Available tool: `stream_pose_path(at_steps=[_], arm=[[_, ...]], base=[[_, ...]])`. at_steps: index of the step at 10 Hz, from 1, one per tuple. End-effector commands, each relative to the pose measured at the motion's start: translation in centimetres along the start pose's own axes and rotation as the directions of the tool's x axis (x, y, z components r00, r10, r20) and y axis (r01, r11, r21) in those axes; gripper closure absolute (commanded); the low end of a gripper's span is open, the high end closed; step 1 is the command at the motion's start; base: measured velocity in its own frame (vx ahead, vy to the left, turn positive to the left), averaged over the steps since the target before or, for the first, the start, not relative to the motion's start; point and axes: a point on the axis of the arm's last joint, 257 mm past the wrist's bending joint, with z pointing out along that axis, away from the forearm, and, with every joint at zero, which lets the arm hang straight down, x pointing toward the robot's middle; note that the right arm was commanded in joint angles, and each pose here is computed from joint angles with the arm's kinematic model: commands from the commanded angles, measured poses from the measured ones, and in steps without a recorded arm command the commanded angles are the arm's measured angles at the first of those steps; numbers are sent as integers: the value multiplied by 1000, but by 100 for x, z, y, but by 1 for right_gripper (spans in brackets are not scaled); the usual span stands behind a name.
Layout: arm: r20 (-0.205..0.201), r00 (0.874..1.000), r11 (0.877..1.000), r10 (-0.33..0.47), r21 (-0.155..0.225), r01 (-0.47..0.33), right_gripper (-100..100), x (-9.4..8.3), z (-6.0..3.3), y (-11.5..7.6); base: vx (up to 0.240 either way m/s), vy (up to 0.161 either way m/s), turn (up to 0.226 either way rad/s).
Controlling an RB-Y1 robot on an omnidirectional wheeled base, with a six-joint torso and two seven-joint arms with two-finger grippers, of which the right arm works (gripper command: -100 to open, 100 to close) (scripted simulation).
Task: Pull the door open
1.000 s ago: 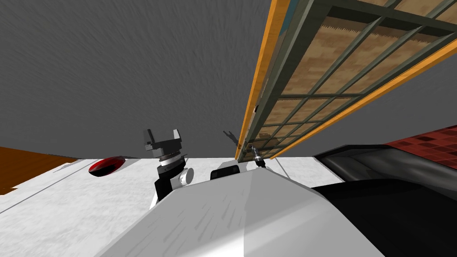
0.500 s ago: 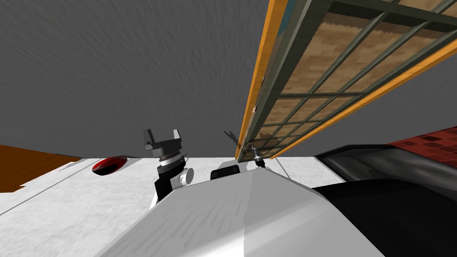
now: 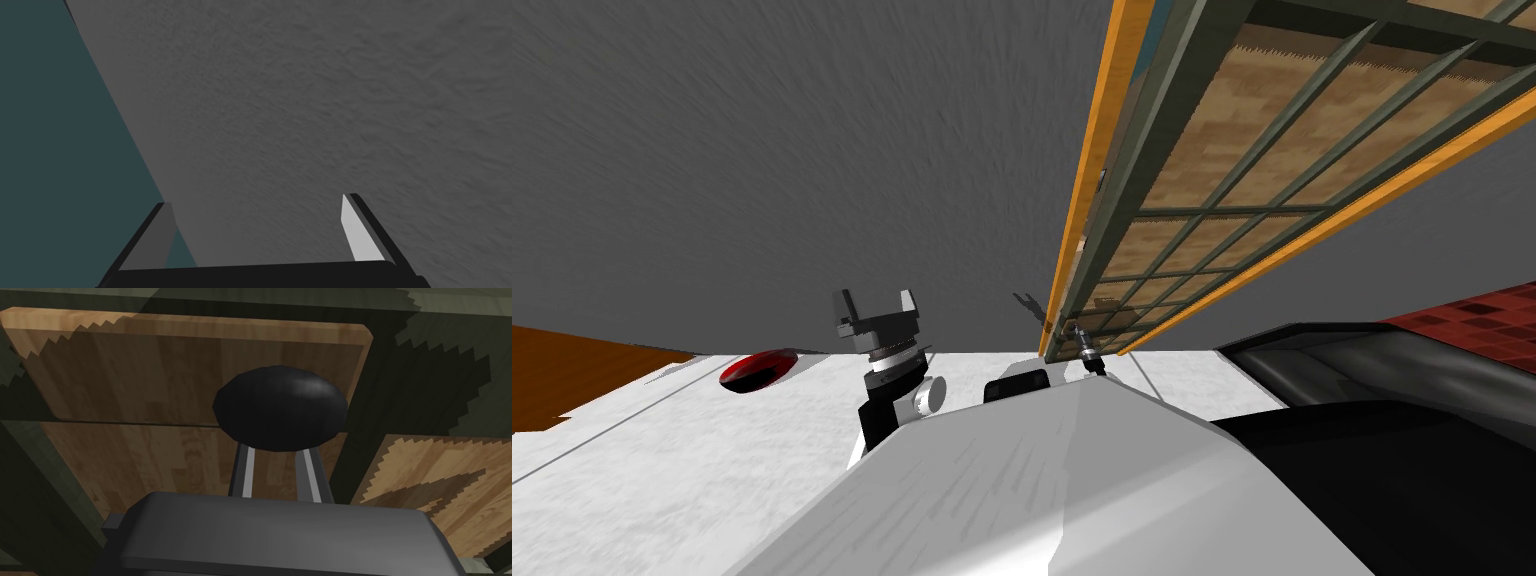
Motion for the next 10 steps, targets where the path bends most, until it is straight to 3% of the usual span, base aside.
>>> stream_pose_path(at_steps=[1,2,3,6,10], arm=[[-32,999,1000,23,8,-22,100,218,-10,-77],[-40,999,999,20,-28,-21,100,240,78,56],[0,999,999,46,2,-46,100,-6,7,18],[2,992,992,125,2,-125,100,0,29,16],[4,973,973,231,3,-231,100,8,59,12]], base=[[10,2,1],[-7,8,-8],[-36,-26,-2],[-54,-22,49],[-67,-19,49]])
